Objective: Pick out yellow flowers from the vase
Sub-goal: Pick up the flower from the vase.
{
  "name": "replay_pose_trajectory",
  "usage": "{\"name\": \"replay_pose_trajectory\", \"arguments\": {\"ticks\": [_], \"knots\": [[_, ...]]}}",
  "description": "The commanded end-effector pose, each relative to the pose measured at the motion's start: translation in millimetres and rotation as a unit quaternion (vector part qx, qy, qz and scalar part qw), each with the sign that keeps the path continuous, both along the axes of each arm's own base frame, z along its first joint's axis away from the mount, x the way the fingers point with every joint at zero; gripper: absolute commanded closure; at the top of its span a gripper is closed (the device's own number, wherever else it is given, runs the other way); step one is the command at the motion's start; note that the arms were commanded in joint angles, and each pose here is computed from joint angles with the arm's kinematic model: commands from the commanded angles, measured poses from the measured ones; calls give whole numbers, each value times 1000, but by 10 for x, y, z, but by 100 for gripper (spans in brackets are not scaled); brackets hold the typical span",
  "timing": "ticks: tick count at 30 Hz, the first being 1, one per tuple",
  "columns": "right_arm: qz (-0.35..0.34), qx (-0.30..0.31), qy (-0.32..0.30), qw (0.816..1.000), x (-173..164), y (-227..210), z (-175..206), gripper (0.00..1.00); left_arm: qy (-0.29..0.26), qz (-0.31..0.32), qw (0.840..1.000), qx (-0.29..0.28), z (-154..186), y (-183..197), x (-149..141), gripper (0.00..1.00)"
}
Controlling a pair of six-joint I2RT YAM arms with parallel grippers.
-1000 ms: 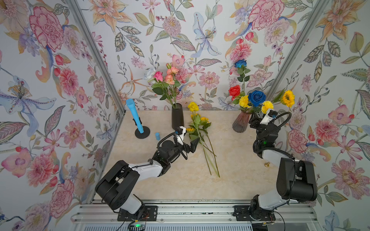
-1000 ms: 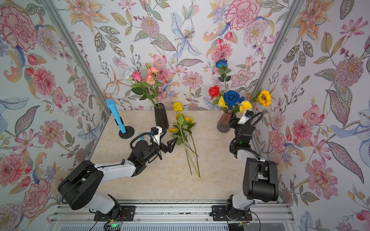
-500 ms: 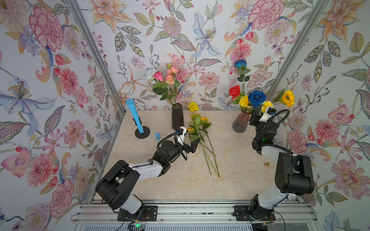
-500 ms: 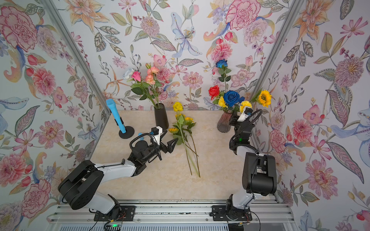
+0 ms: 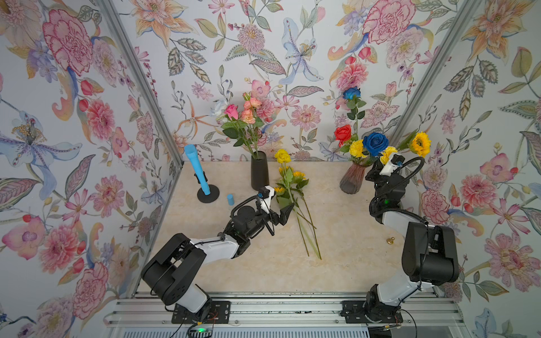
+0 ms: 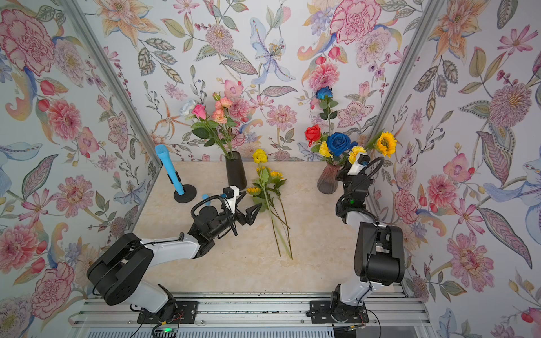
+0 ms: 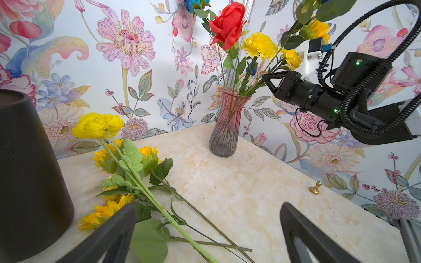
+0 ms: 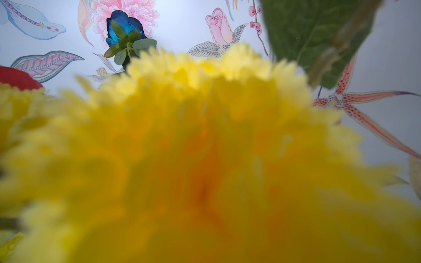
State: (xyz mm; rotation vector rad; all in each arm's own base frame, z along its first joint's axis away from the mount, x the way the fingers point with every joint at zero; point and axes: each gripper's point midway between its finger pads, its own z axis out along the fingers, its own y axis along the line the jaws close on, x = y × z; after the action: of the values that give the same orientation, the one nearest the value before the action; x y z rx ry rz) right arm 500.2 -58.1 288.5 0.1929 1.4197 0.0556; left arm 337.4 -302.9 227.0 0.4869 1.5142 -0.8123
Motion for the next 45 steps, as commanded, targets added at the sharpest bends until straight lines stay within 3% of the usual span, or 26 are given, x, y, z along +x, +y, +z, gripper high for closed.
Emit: {"name": "replay_pose_trajectory", "arguments": {"ticks": [1,11,28,45], "knots": [[3,-9,-11,1000,42,12,137,87,-29,-9,1000,-3,140,-72,-9,0],[-10,-25,-19,999,-185,52,420,95,-30,-21,999,-7,161,-132,-62,0],[-21,-25,-60,998,-760,106,1160,97,-53,-34,998,-1,303,-250,-302,0],[-63,-50,-94,992,-1781,227,1819,100,-89,-35,995,10,441,-297,-498,0]]}}
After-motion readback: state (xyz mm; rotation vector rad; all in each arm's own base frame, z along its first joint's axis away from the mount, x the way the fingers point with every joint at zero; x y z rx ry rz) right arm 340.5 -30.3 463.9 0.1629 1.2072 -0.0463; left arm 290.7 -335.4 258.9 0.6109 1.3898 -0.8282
